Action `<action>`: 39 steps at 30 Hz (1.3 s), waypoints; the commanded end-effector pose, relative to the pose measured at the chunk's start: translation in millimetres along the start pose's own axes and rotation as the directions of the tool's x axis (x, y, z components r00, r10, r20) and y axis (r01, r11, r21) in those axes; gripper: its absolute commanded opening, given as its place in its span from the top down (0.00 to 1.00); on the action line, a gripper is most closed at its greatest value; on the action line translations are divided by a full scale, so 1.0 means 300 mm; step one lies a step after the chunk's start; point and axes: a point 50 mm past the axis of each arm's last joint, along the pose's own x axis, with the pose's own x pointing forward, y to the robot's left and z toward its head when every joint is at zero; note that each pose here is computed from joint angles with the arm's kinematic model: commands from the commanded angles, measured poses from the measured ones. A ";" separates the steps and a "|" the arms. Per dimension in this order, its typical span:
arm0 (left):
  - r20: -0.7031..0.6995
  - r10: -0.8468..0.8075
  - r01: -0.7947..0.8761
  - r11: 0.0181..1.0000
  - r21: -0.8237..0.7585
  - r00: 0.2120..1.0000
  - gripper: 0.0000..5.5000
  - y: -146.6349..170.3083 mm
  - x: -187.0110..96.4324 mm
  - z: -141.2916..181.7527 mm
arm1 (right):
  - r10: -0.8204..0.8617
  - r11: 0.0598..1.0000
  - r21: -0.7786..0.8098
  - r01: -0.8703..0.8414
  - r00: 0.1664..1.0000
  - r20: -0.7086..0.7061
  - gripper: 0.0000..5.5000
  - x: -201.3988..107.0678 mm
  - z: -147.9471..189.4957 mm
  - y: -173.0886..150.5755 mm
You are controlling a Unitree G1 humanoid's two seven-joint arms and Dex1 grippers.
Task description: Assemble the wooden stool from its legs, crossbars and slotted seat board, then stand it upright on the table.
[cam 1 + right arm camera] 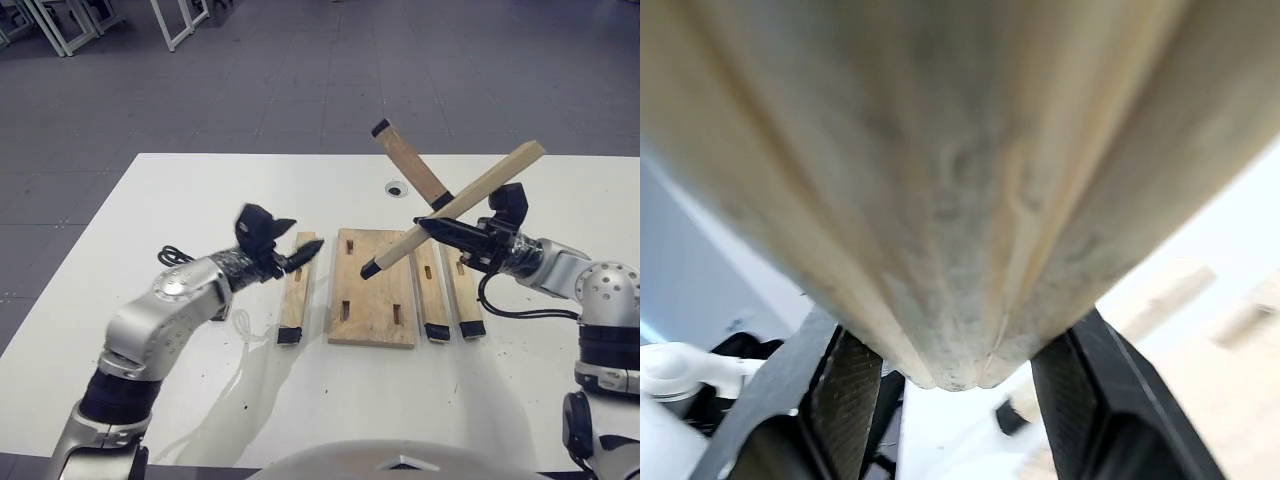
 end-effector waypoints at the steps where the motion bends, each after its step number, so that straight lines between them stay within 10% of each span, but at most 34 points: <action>1: -0.106 -0.103 0.121 0.976 0.183 0.989 0.34 -0.109 0.043 -0.057 | -0.114 0.990 -0.082 0.114 0.993 0.000 0.63 -0.038 0.003 -0.021; 18: -0.545 -0.086 0.427 0.726 0.539 0.834 0.34 -0.110 -0.005 -0.227 | -0.176 0.931 -0.332 0.151 0.983 -0.045 0.63 0.009 0.018 -0.028; 39: -0.497 -0.007 0.368 0.680 0.634 0.868 0.34 0.023 -0.035 -0.224 | -0.327 0.897 -0.388 0.211 0.907 -0.266 0.63 0.050 -0.070 -0.226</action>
